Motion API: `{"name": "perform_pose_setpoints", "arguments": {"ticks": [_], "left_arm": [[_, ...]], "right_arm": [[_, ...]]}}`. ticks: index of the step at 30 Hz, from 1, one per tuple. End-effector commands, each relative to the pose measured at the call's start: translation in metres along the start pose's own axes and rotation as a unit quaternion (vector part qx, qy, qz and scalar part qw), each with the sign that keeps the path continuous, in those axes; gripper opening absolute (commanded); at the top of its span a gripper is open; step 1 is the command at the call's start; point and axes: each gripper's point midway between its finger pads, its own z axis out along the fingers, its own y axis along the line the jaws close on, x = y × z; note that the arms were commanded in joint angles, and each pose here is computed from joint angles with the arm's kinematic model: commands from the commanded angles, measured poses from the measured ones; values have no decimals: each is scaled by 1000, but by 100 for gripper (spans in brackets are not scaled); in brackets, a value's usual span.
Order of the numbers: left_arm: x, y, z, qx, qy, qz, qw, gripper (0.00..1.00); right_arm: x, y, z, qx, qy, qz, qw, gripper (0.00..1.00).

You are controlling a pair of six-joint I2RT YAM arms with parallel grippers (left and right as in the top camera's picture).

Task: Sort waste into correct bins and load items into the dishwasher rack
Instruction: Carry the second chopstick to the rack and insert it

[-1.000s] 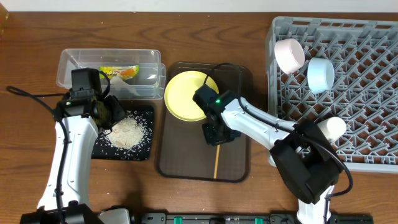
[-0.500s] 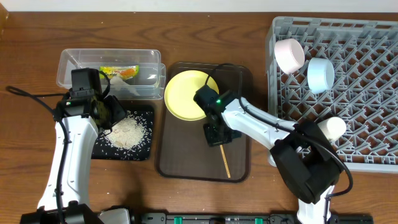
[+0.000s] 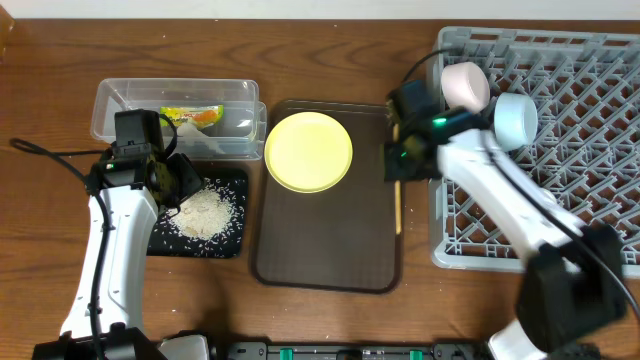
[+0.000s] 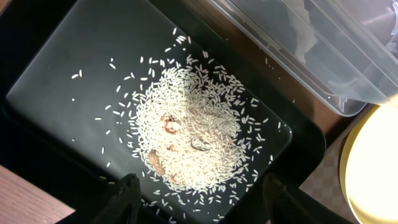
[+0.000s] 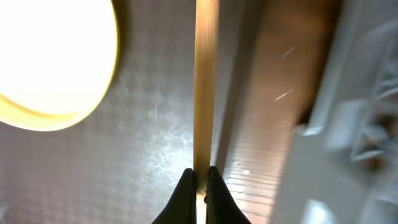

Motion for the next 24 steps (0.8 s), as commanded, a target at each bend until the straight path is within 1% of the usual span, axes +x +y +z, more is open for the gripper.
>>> {"name": "perform_pose_setpoints", "arguments": {"ticks": [1,3,6,12,18,22,24], "left_arm": [[-2,1,-3,-2,-3,-6,1000,66],[-2,1,-3,-2,-3,-6,1000,66],[-2,1,-3,-2,-3,-6,1000,66],[-2,1,-3,-2,-3,-6,1000,66],[-2,1,-3,-1,-3,-6,1000,66],[-2,1,-3,-2,-3,-6,1000,66],[-2,1,-3,-2,-3,-6,1000,66]], "right_arm": [[-20,-17,-40,-5,-57,-21,998,1],[-26,-36,-59,-1,-79,1,997,1],[-27,-61,-70,11,-85,20,996,1],[-9,-101,-61,38,-31,52,997,1],[3,-101,-32,26,28,43,998,1],[6,-101,-16,27,51,45,997,9],[5,-102,-14,27,51,45,997,22]]}}
